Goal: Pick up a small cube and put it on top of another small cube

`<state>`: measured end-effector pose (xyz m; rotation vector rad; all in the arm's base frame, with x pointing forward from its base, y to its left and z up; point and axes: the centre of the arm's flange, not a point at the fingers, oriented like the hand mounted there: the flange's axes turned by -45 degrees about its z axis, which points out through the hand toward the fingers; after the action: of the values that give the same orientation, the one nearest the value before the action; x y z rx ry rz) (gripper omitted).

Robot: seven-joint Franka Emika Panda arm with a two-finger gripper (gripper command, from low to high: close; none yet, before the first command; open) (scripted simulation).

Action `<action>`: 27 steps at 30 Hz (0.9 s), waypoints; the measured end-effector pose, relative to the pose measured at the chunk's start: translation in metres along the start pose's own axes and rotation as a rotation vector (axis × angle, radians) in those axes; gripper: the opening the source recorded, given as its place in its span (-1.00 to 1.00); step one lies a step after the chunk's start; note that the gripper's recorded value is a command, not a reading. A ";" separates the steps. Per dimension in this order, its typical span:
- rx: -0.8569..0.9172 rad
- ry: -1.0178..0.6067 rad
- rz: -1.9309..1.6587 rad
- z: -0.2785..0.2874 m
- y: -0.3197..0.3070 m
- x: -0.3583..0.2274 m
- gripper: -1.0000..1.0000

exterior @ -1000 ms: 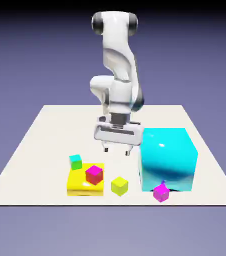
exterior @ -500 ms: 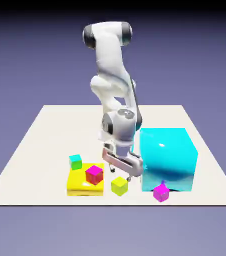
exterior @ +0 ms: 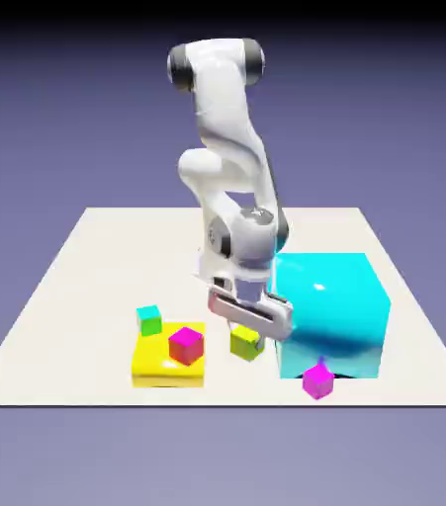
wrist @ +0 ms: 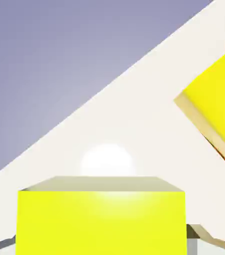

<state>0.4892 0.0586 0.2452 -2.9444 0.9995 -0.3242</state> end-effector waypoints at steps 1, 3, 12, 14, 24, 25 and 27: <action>-0.008 0.016 0.053 -0.011 0.011 0.015 -1.00; -0.026 0.048 0.167 -0.032 0.037 0.046 -1.00; -0.204 -0.034 0.903 -0.078 0.223 0.062 -1.00; -0.217 -0.045 0.980 -0.083 0.236 0.054 -1.00; -0.223 -0.042 0.981 -0.026 0.245 0.047 1.00; -0.225 -0.040 0.982 -0.037 0.244 0.050 1.00; -0.225 -0.041 0.983 -0.061 0.241 0.053 1.00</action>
<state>0.3736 -0.1618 0.2953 -2.1821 2.3671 -0.1110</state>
